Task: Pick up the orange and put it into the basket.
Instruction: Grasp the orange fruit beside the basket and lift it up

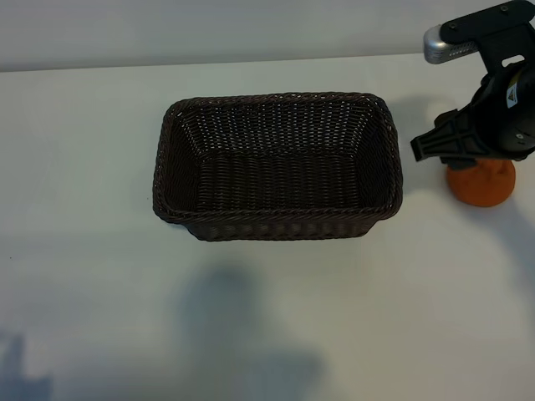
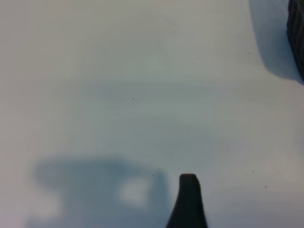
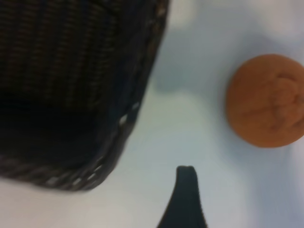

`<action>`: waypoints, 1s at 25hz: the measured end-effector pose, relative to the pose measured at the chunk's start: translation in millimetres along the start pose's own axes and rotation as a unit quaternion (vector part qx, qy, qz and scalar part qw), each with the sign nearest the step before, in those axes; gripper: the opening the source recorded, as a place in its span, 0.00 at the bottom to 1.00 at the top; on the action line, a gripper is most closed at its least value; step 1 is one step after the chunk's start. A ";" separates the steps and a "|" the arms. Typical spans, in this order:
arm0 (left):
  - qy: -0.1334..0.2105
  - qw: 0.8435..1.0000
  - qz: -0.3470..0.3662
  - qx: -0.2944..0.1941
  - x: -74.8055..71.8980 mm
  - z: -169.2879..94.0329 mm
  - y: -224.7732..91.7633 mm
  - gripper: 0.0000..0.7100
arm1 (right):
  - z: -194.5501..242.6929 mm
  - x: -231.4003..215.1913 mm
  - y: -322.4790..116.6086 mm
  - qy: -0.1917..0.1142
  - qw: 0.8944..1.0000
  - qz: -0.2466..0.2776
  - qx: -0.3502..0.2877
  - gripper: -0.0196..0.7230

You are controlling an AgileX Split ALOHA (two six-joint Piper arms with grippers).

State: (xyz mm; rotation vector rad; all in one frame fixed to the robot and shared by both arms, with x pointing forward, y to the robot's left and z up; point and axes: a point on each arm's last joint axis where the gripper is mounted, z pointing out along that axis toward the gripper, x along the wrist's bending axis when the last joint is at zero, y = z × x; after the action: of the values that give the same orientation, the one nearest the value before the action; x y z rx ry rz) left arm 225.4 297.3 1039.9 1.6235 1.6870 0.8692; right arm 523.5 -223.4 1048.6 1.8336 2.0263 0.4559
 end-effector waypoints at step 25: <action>-0.005 1.000 0.004 -0.001 0.2 0.0 0.2 0.83 | 99.2 -49.7 22.4 -0.036 0.996 0.060 0.060 0.82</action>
State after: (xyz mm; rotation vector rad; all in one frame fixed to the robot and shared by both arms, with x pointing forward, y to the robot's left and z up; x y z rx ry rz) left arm 225.5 297.5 1040.1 1.6305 1.6738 0.8648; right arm 594.5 -271.2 974.6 2.0204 1.9420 0.3014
